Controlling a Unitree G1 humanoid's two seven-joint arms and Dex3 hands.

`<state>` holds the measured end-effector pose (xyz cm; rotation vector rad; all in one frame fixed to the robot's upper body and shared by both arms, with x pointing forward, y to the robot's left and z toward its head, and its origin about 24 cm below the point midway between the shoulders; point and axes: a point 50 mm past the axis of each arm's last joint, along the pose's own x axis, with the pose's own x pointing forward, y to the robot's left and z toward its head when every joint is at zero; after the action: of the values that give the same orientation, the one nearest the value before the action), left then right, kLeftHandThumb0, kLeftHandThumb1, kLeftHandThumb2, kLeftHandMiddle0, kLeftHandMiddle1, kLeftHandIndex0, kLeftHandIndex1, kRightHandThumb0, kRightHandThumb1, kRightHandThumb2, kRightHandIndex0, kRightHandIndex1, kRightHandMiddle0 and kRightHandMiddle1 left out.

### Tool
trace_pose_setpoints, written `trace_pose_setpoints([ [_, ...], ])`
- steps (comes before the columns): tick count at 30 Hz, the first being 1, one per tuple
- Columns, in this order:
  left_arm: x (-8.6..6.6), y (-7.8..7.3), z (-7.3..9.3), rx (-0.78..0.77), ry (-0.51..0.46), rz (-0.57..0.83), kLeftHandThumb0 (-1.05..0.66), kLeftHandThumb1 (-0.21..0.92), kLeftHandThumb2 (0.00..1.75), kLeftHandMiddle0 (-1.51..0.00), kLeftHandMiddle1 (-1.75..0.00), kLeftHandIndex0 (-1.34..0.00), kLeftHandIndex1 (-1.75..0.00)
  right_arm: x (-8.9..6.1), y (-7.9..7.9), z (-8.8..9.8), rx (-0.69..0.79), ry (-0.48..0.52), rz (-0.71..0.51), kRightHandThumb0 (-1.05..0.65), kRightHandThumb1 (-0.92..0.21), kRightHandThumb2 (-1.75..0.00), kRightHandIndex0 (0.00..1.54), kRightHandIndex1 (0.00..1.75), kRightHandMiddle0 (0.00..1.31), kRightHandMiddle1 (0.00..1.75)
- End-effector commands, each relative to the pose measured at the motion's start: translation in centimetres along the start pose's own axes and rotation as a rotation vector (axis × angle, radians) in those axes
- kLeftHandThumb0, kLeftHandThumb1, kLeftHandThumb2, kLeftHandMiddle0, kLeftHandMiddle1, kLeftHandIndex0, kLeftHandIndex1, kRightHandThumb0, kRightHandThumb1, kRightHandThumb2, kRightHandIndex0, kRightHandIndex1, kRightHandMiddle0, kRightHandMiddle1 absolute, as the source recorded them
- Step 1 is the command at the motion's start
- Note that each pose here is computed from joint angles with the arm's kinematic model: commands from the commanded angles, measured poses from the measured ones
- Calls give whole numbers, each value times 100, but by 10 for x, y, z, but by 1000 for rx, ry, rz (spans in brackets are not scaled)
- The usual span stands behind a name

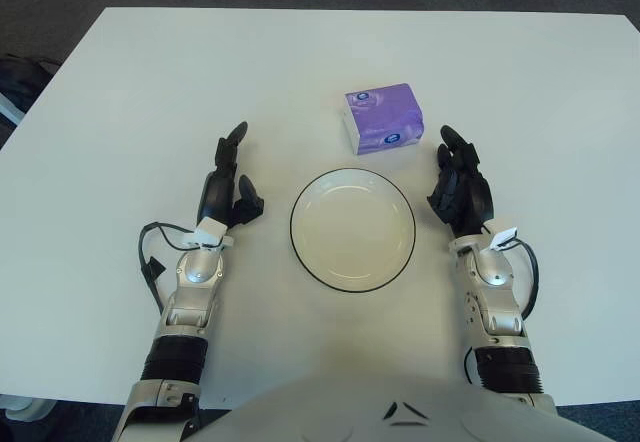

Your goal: Put the tissue paper into the plate.

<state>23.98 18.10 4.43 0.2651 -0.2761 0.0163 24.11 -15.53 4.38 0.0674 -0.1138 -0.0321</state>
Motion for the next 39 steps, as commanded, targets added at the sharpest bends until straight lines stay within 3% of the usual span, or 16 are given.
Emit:
trace_pose_setpoints([
  [1,-29,-8,-27,-8,148,-7,-90,92,122,-9,-1,0,-45,-33,-10,-50,3,306,-45,-67,-92,-93,25,2,0,44],
  [23,-29,-8,-28,-21,152,-21,-87,92,123,-7,0,0,-41,-34,-12,-48,-10,291,-50,-69,-92,-93,26,2,0,46],
  [30,-28,-9,-29,-19,165,-15,-89,92,124,-8,0,0,-43,-42,-22,-15,-104,125,-164,-68,-92,-96,27,2,0,51],
  [39,-27,-11,-29,-24,161,-6,-90,92,123,-9,-1,0,-45,-35,-24,3,-175,-53,-277,-63,-92,-97,28,3,0,60],
])
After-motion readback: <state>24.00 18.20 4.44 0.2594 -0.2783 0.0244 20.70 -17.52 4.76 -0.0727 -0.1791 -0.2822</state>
